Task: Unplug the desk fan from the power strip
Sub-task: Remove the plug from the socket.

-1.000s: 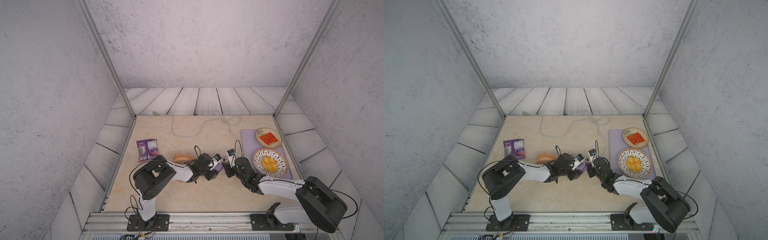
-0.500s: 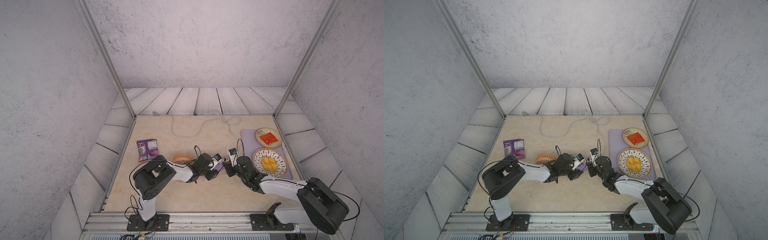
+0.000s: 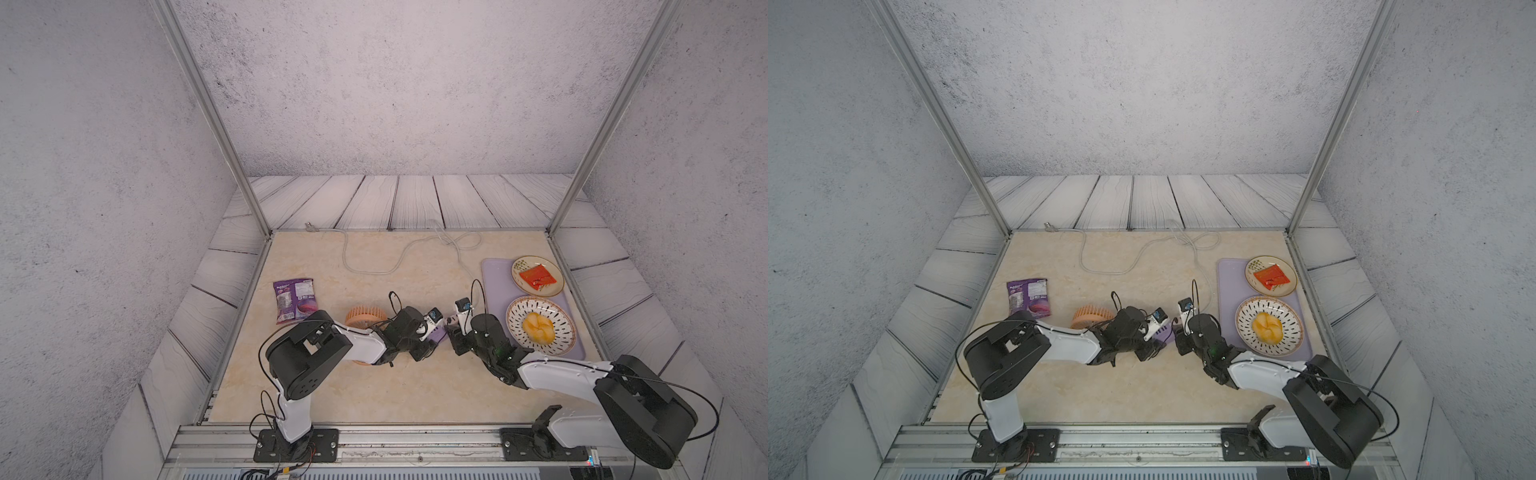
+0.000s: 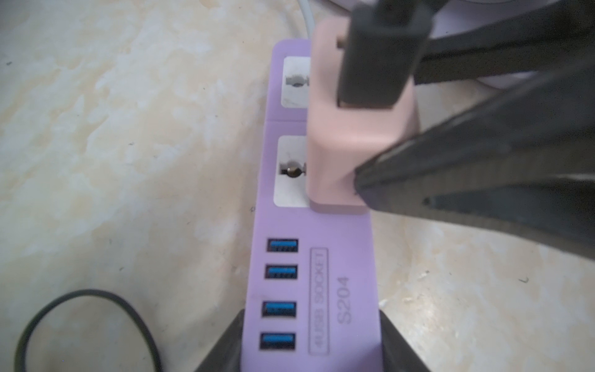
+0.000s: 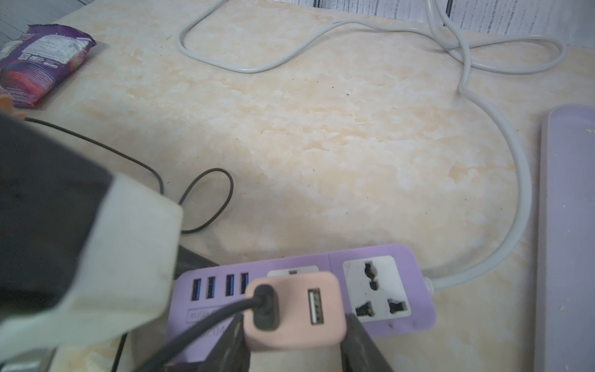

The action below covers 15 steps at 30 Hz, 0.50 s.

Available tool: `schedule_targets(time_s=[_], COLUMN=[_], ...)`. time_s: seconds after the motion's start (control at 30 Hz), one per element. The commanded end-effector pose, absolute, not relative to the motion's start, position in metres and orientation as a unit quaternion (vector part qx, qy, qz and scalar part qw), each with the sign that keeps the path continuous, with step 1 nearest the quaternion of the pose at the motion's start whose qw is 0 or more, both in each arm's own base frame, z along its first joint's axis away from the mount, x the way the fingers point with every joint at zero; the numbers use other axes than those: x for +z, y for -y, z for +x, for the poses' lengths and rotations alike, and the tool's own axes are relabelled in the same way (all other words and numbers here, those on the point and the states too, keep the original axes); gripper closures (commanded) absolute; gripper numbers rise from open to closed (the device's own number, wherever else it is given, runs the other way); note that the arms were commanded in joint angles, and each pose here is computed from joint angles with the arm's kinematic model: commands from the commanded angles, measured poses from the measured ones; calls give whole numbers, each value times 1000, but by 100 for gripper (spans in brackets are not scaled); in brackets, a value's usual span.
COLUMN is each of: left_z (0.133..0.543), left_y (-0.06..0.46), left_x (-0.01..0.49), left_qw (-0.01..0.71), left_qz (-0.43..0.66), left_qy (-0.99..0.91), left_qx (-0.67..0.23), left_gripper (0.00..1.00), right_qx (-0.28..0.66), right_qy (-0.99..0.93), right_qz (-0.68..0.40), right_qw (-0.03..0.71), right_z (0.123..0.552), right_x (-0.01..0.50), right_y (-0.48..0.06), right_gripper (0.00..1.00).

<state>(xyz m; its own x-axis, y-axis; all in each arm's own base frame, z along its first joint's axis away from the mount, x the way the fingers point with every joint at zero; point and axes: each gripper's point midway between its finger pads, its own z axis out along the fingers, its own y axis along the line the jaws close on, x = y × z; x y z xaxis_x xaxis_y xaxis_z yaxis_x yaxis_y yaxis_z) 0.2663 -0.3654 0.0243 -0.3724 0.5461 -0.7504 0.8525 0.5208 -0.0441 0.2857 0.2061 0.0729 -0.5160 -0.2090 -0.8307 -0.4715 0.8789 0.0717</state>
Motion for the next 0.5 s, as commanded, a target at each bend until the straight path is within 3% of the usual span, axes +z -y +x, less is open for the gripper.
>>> schedule_targets(time_s=[0.0, 0.47], left_z=[273, 273], left_y=[371, 370], left_x=[40, 40], left_qw=[373, 373], left_qz=[426, 426], left_qy=[-791, -792], left_qx=[-231, -231], left_gripper=[98, 100], right_qx=[168, 174], right_qy=[-853, -870], right_qz=[-195, -169], right_qw=[453, 430], right_z=[283, 287], right_x=[88, 85], right_y=[-216, -219], right_gripper=[79, 81])
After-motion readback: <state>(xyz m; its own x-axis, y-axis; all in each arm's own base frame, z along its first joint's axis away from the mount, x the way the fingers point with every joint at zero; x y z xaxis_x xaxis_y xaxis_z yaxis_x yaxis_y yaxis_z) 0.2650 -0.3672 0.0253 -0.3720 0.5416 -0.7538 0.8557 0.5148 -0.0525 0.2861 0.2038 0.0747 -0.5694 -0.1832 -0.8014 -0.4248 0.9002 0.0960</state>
